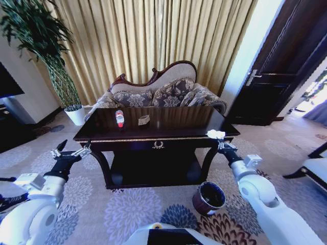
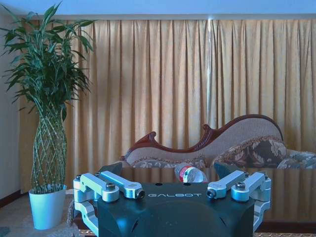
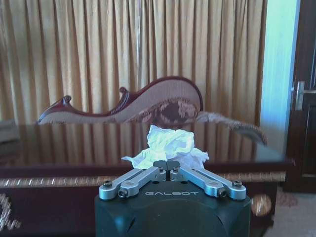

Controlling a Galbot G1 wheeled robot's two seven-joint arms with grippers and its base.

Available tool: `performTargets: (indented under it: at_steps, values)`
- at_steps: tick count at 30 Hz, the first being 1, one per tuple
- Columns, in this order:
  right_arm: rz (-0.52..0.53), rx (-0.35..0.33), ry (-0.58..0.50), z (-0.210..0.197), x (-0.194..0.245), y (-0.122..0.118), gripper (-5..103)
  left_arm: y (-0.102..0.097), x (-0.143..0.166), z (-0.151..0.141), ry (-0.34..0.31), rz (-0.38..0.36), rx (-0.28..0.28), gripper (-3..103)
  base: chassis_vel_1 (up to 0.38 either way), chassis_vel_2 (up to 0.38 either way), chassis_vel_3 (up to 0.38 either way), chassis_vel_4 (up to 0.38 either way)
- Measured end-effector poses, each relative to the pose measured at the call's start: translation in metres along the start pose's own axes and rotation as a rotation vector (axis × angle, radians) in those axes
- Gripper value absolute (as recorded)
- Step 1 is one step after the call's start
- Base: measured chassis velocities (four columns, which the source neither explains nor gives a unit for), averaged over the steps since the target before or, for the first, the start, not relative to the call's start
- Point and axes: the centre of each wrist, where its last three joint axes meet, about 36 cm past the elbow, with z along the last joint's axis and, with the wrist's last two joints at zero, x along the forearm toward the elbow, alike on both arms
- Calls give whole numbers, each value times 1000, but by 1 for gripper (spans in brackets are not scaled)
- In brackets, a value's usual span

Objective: Move to the front of the table and place the trash on the table into the trash bin.

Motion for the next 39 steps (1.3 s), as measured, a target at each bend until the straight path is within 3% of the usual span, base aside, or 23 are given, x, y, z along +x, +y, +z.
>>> performTargets:
  at_steps: [6, 8, 9, 12, 18, 32, 35, 39]
  values:
    - [2, 6, 102, 63, -1, -6, 0, -2, 2, 0, -7, -3, 10, 100, 32, -38, -44, 31]
    - [36, 16, 182, 114, -5, -15, 0, -3, 4, -1, -10, -2, 12, 100, 0, 0, 0, 0]
    - [36, 16, 182, 114, -5, -15, 0, -3, 4, -1, -10, -2, 12, 100, 0, 0, 0, 0]
    - [79, 37, 267, 171, -9, -32, 0, -4, 5, -4, -16, -1, 9, 100, 0, 0, 0, 0]
    - [157, 48, 389, 242, -9, -54, 0, -6, 8, -5, -24, 0, 12, 100, 0, 0, 0, 0]
    - [229, 127, 509, 303, -16, -75, -3, -12, 11, -7, -36, 9, 25, 100, 0, 0, 0, 0]
    - [226, 143, 511, 302, -16, -77, 1, -13, 11, -7, -38, 10, 25, 100, 0, 0, 0, 0]
    - [226, 151, 508, 301, -17, -78, 17, -14, 11, -8, -40, 15, 25, 100, 0, 0, 0, 0]
